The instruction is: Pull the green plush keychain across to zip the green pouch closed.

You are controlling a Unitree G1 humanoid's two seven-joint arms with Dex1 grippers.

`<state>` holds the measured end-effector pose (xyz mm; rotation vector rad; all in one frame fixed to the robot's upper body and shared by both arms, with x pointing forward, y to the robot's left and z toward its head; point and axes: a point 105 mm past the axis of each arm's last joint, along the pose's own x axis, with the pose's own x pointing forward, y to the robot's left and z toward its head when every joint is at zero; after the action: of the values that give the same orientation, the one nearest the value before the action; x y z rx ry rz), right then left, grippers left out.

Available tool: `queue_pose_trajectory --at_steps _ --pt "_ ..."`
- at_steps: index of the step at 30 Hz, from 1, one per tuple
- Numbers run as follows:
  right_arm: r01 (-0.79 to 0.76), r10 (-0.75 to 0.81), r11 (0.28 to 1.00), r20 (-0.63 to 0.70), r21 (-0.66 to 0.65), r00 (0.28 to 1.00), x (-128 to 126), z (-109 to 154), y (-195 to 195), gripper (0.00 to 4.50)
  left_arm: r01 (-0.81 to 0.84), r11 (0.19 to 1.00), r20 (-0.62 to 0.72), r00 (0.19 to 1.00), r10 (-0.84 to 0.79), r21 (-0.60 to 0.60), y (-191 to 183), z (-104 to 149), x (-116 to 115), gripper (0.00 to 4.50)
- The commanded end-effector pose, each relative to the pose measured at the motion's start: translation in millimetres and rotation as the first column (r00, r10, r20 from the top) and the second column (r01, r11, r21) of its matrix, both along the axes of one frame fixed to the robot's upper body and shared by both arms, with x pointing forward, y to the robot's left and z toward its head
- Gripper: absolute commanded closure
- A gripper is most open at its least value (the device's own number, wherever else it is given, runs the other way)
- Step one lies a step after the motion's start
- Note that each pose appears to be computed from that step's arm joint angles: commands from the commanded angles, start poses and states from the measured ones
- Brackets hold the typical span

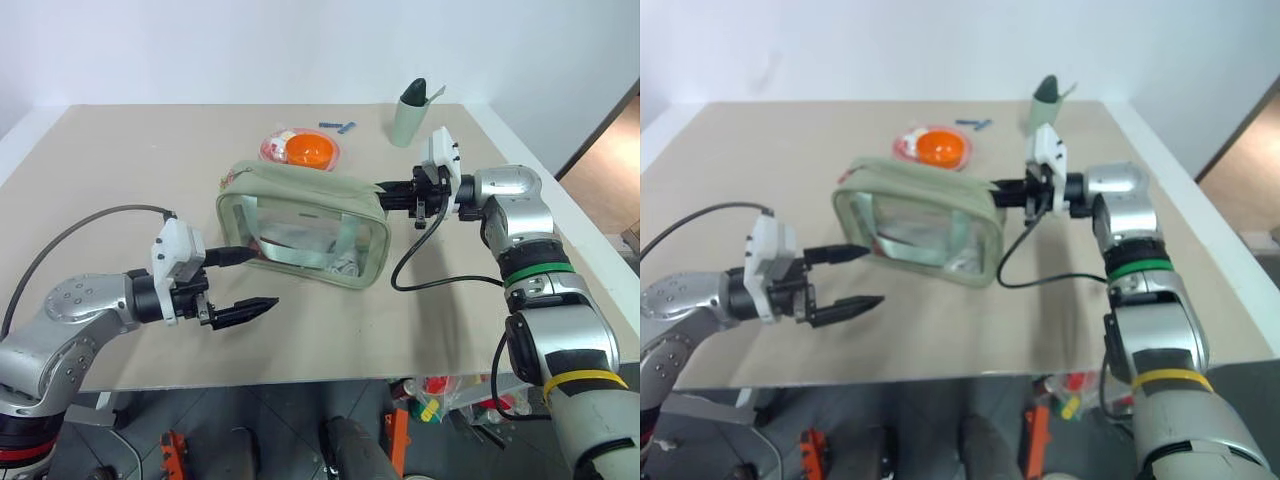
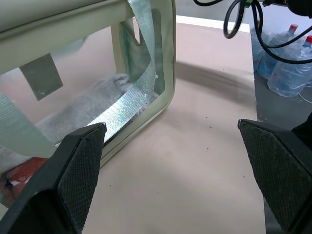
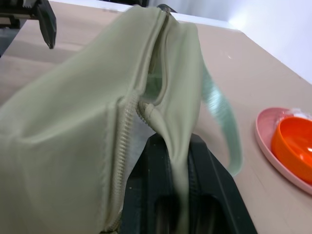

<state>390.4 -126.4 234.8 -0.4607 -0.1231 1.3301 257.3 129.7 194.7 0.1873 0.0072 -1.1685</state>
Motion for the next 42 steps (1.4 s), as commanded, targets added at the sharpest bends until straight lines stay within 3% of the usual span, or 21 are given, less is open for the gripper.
queue_pose_trajectory --at_steps 1,4,12,14,16,20,24,29,35,36,37,42 --pt "-0.002 -0.002 0.998 0.062 0.061 0.998 0.7 25.5 -2.4 2.79 -0.010 1.000 0.053 0.999 0.010 -0.001 0.9 8.5 2.6 0.00" --pt "0.006 -0.015 0.987 0.056 0.159 0.998 0.1 44.1 -3.1 1.93 -0.013 1.000 0.054 0.998 0.013 0.002 1.8 7.9 3.3 0.00" --pt "0.022 -0.040 0.957 0.056 0.290 0.998 -25.3 78.1 -15.7 1.93 0.055 0.998 0.020 0.998 -0.054 -0.042 -4.2 9.7 -2.3 0.00" --pt "0.045 -0.063 0.952 0.049 0.301 0.997 -34.9 80.1 -18.5 1.67 0.088 0.995 -0.001 0.996 -0.088 -0.038 -7.3 8.6 -6.5 0.00" --pt "0.066 -0.085 0.949 0.047 0.310 0.995 -45.0 80.9 -19.6 1.28 0.115 0.992 -0.016 0.993 -0.116 -0.051 -9.8 11.0 -9.1 0.00" --pt "0.111 -0.125 0.949 0.029 0.297 0.992 -65.2 72.4 -18.4 0.05 0.143 0.988 -0.023 0.989 -0.144 -0.056 -12.6 16.4 -10.6 0.00" --pt "0.156 -0.159 0.956 -0.006 0.250 0.987 -84.2 42.2 -7.8 0.05 0.153 0.988 -0.012 0.988 -0.153 -0.032 -14.8 17.6 -8.5 0.00" --pt "0.253 -0.252 0.943 -0.034 0.218 0.967 -78.5 11.4 -4.4 0.05 0.158 0.987 -0.002 0.987 -0.158 -0.024 -17.3 18.7 -6.0 0.00" --pt "0.293 -0.288 0.932 -0.052 0.212 0.956 -72.4 -5.6 -4.2 0.05 0.146 0.989 0.002 0.989 -0.146 -0.016 -16.3 18.0 -3.7 0.00" --pt "0.293 -0.289 0.932 -0.053 0.212 0.956 -71.9 -7.1 -3.8 0.58 0.144 0.990 0.003 0.990 -0.144 -0.015 -16.0 17.9 -3.4 0.00" --pt "0.293 -0.289 0.932 -0.053 0.212 0.956 -71.6 -8.4 -3.5 0.72 0.142 0.990 0.003 0.990 -0.142 -0.015 -15.8 17.9 -3.3 0.00" --pt "0.284 -0.277 0.933 -0.061 0.222 0.959 -71.2 -13.2 0.1 2.53 0.128 0.992 0.001 0.992 -0.128 -0.009 -15.2 16.5 -3.1 0.00"
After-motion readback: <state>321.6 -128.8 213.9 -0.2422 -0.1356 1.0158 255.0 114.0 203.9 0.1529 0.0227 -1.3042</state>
